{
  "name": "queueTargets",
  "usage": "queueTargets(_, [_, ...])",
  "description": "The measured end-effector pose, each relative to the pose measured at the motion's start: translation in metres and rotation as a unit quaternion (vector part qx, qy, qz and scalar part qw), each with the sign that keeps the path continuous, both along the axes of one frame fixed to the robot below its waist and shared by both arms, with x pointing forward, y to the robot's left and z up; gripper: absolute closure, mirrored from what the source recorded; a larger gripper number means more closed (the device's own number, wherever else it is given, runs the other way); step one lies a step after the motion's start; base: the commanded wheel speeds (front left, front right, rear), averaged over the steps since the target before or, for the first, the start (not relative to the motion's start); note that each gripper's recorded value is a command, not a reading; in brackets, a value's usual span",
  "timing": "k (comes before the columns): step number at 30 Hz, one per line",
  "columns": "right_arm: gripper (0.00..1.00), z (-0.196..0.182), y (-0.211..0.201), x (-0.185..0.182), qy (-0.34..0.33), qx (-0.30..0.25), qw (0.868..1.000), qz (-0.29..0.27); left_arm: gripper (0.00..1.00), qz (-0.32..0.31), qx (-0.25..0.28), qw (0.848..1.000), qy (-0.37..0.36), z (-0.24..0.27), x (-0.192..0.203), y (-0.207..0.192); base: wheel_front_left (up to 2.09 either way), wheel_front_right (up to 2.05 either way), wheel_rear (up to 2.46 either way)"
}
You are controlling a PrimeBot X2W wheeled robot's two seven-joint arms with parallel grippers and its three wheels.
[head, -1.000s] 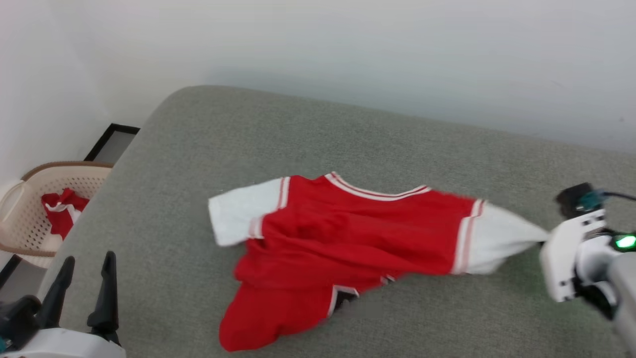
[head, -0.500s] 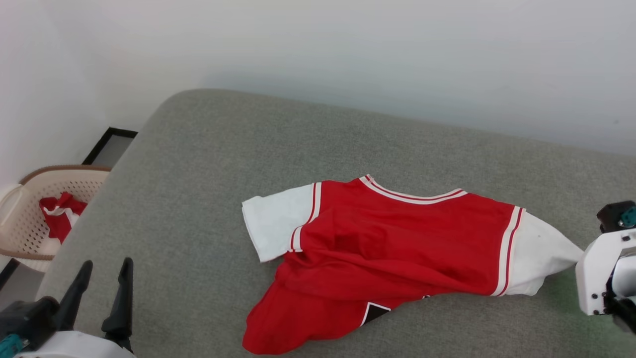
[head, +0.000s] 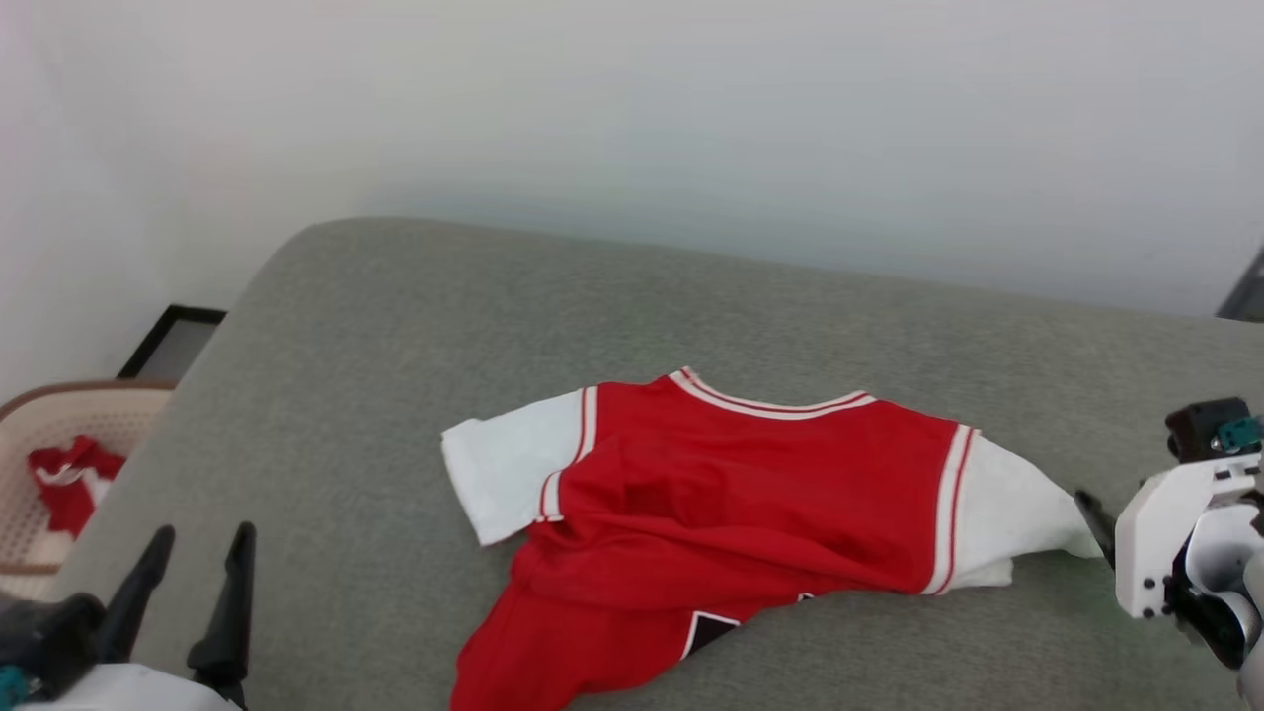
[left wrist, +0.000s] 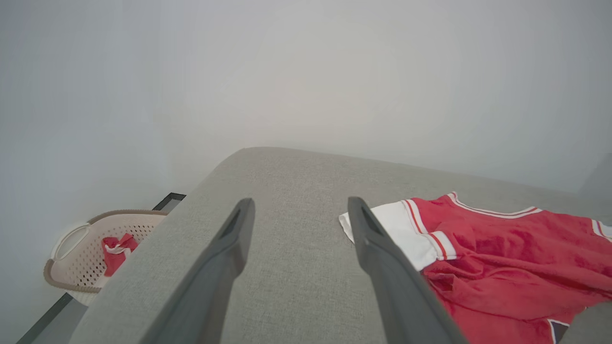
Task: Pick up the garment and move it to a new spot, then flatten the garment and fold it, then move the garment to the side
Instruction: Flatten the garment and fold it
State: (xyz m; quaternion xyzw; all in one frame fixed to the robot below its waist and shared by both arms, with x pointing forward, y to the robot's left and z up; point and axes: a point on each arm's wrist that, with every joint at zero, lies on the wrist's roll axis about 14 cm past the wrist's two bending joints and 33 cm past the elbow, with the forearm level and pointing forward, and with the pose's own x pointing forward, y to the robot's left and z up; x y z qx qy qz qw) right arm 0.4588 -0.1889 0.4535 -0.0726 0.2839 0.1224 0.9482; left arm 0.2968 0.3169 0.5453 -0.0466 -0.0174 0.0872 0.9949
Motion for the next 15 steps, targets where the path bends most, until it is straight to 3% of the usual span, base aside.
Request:
queueTargets(8, [0.0, 0.043, -0.019, -0.003, -0.118, 0.049, 0.991, -0.028, 0.0, -0.051, 0.009, 0.999, -0.009, 0.015, 0.029, -0.017, 0.0, 0.0, 0.0])
queueTargets(15, [0.0, 0.064, -0.048, -0.021, -0.207, 0.072, 0.973, -0.073, 0.0, -0.111, 0.007, 0.994, -0.004, 0.028, 0.063, -0.039, 0.0, 0.0, 0.0])
